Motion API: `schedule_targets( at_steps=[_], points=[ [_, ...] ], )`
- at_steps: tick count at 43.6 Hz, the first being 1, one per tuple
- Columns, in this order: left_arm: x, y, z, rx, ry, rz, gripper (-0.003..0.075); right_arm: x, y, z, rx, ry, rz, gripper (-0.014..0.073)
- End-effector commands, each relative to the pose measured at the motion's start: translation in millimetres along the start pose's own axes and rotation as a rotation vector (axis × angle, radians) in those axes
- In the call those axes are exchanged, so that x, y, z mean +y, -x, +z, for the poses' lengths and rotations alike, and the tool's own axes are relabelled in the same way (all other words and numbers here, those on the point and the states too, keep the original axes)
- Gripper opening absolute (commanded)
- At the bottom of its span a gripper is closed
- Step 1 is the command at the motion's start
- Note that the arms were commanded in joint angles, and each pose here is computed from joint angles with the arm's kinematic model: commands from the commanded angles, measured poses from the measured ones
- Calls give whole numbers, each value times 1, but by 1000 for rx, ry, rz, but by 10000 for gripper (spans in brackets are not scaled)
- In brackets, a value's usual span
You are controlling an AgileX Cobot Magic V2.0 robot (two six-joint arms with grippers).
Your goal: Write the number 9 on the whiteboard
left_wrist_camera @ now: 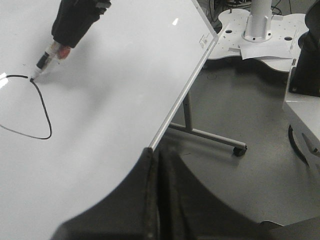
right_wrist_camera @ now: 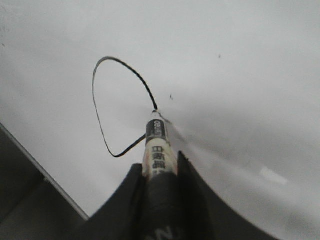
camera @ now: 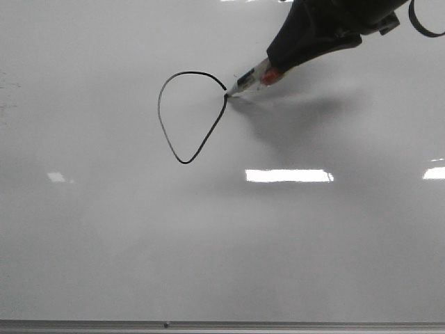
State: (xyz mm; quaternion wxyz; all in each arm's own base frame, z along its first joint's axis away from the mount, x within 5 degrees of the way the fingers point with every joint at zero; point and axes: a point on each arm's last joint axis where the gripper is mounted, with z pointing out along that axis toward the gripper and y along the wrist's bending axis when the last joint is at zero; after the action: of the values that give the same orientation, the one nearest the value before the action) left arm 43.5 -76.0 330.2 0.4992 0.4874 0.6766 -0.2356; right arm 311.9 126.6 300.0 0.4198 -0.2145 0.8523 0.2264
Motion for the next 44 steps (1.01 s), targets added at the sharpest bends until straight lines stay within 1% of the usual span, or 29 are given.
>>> schedule_targets(
  at_steps=[1, 4, 8, 11, 15, 19, 23, 26, 28, 31, 37, 39, 41, 43, 44],
  points=[
    [4, 13, -3, -85, 31, -32, -19, -1, 28, -21, -143, -60, -11, -58],
    [4, 13, -3, -85, 31, -32, -19, 0, 26, -19, -123, -46, -10, -58],
    [4, 13, -3, -85, 31, -32, -19, -3, 11, -10, -60, -33, 1, -58],
    [4, 13, -3, -85, 31, -32, -19, -6, -6, -1, -4, -32, 23, -58],
    [4, 13, -3, -85, 31, -32, -19, -13, -40, 16, 102, -43, 66, -58],
    [4, 13, -3, -85, 31, -32, -19, -17, -66, 26, 181, -51, 98, -58],
    [4, 13, -3, -85, 31, -32, -19, -18, -80, 29, 226, -47, 114, -58],
    [4, 13, -3, -85, 31, -32, -19, -14, -79, 26, 237, -15, 101, -58],
    [4, 13, -3, -85, 31, -32, -19, -6, -74, 21, 233, 28, 57, -58],
    [4, 13, -3, -86, 30, -34, -19, 11, -65, 12, 226, 118, -29, -58],
    [4, 14, -3, -100, 39, -37, -18, 53, -40, -12, 217, 366, -193, -58],
    [5, 15, -3, -109, 39, -46, -16, 63, -29, -19, 209, 425, -237, -58],
    [4, 16, -3, -112, 32, -54, 2, 73, -21, -27, 205, 482, -275, -58],
    [5, 17, -2, -107, 29, -58, 50, 80, -13, -33, 201, 524, -312, -58],
    [5, 18, -1, -107, 26, -60, 91, 84, -10, -36, 200, 541, -340, -58]
  ],
)
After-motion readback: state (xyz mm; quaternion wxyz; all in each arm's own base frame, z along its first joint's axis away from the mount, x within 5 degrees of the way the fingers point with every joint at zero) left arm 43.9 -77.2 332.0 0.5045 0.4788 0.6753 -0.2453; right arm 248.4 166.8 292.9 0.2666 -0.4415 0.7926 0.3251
